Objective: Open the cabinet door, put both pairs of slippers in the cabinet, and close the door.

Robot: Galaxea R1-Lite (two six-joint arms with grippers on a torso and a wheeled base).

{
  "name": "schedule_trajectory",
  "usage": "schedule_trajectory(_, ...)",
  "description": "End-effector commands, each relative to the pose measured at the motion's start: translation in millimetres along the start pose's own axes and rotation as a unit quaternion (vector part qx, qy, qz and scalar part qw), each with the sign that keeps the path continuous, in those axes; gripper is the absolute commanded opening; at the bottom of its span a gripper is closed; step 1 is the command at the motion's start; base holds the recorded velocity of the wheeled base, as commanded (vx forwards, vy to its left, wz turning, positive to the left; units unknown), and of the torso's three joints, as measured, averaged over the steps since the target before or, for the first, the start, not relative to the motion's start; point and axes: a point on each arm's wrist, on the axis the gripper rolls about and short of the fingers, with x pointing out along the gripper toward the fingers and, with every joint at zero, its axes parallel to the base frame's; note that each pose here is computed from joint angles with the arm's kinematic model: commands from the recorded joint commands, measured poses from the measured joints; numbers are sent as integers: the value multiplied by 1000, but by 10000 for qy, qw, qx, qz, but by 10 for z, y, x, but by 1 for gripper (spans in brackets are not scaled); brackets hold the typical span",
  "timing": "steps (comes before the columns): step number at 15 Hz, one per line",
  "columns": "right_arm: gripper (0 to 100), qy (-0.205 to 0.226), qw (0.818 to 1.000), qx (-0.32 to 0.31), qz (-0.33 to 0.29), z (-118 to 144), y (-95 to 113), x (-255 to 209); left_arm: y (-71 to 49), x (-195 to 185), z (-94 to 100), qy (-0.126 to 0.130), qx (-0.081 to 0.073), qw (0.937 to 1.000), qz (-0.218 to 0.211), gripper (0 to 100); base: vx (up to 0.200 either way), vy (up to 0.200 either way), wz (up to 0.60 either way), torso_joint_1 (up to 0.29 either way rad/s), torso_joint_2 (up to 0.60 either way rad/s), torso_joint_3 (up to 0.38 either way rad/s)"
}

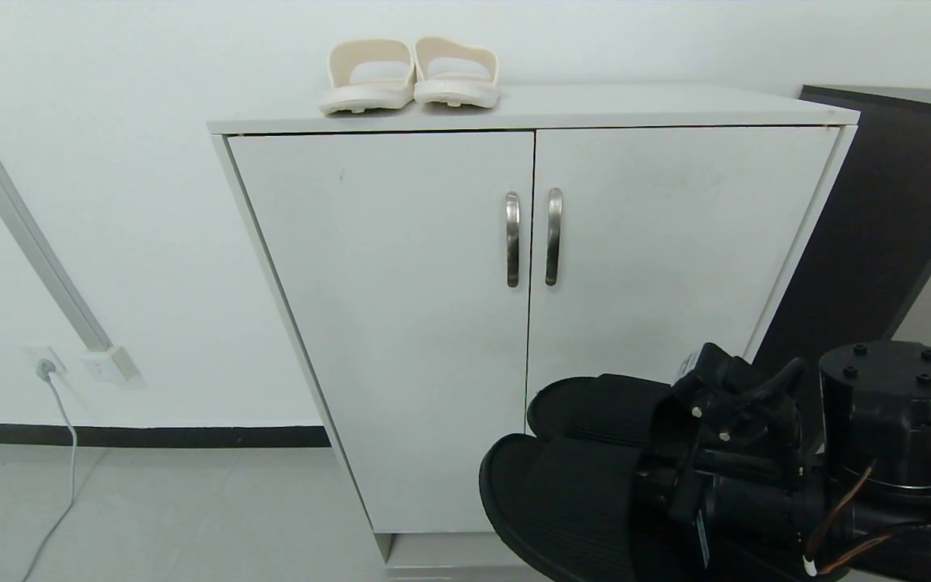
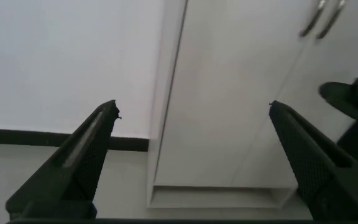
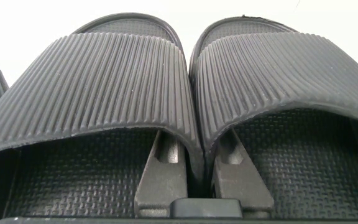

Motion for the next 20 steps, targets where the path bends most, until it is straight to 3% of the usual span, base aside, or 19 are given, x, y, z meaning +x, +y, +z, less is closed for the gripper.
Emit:
schedule_trajectory(1, 0, 45, 10000, 1, 13, -29, 3, 8, -23, 381, 310, 772, -241, 9929, -872, 100, 0, 0, 0, 0, 0, 0)
schedule_trajectory(4, 0, 82, 10000, 10, 9, -61, -4, 38, -32, 726, 508, 1021, -292, 9802, -1673, 100, 0, 0, 0, 0, 0, 0)
schedule_trajectory(5, 0, 82, 10000, 10, 9, -69, -4, 43, -62, 837, 574, 1069, -279, 9728, -2038, 100, 0, 0, 0, 0, 0, 0)
schedule_trajectory(7, 0, 67, 10000, 13, 15, -65, -3, 60, -164, 1004, 716, 1173, -248, 9592, -2561, 100, 0, 0, 0, 0, 0, 0)
schedule_trajectory(10, 0, 75, 10000, 22, 15, -68, -4, 63, -321, 1396, 913, 1399, -236, 9459, -2918, 100, 0, 0, 0, 0, 0, 0)
schedule_trajectory(12, 0, 38, 10000, 15, 5, -55, -5, 65, -512, 1630, 1018, 1414, -154, 9471, -2877, 100, 0, 0, 0, 0, 0, 0)
schedule_trajectory(13, 0, -61, 10000, 1, 20, -20, -1, 70, -690, 1751, 1129, 1312, -149, 9485, -2879, 100, 0, 0, 0, 0, 0, 0)
schedule_trajectory(17, 0, -68, 10000, 25, 12, -30, -2, 58, -1333, 2260, 1175, 1492, -110, 9326, -3284, 100, 0, 0, 0, 0, 0, 0)
schedule_trajectory(20, 0, -46, 10000, 29, 14, -40, -2, 65, -1681, 2525, 1172, 1543, -151, 9193, -3618, 100, 0, 0, 0, 0, 0, 0)
